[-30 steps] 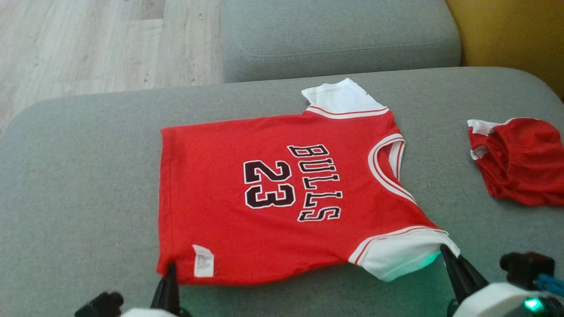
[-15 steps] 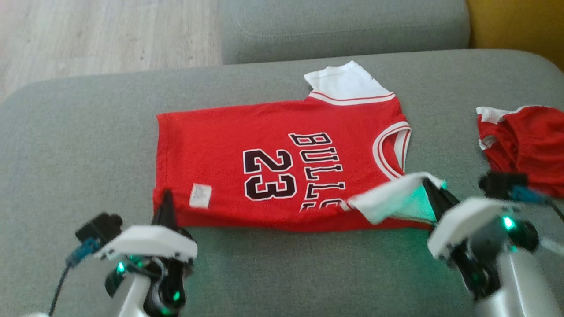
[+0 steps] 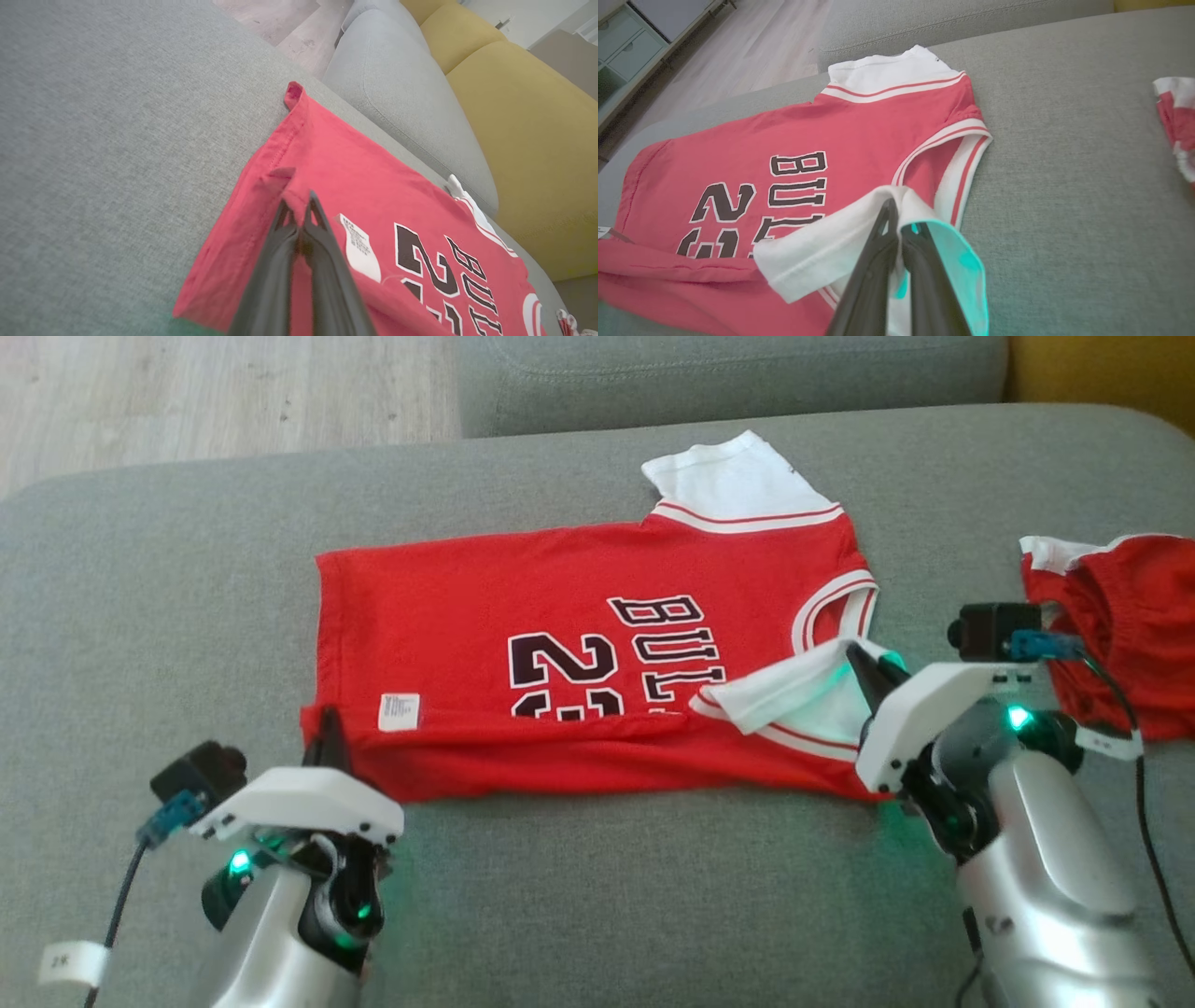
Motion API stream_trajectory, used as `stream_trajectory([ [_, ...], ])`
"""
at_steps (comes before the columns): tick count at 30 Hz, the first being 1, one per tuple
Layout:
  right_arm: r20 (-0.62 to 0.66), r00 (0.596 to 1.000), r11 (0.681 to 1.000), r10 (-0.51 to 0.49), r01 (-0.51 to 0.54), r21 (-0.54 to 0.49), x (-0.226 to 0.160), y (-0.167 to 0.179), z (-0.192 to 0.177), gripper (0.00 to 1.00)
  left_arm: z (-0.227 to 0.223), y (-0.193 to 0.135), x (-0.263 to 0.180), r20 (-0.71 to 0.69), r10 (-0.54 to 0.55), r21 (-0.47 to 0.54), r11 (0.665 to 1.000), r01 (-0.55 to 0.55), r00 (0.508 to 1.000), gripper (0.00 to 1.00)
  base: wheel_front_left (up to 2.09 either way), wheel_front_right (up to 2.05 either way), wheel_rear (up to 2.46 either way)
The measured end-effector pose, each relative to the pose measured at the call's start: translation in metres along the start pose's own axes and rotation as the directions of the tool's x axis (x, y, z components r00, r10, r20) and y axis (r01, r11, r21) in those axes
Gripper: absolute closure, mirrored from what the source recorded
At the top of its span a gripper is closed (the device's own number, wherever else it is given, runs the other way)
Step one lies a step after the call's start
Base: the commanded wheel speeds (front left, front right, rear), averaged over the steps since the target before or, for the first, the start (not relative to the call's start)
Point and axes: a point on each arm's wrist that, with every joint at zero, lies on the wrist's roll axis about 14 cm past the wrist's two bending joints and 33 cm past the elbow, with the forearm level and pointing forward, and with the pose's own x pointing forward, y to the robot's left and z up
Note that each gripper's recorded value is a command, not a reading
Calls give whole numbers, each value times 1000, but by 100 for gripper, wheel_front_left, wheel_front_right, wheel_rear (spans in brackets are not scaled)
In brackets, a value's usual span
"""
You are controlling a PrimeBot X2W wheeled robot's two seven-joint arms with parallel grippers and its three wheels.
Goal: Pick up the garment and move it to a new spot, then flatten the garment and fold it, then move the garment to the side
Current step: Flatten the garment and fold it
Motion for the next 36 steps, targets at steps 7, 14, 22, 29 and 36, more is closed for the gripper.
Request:
stream_trajectory([
  [7,76,997,1000,29,-30,10,18,8,17,0,8,-6,11,26,-18,39,999,17,1000,0,0,0,0],
  [14,173,984,999,36,-39,18,22,11,30,0,9,-10,11,42,-43,84,996,40,998,0,0,0,0],
  [22,288,958,996,6,19,-83,8,3,58,0,0,9,-11,26,-19,112,994,16,999,0,0,0,0],
  [29,225,972,993,-71,89,-75,-17,-20,14,0,-45,50,-41,-108,101,77,993,-93,989,0,0,0,0],
  [36,167,979,991,-118,126,-41,-41,-34,-15,0,-48,47,-31,-134,101,60,994,-94,986,0,0,0,0],
])
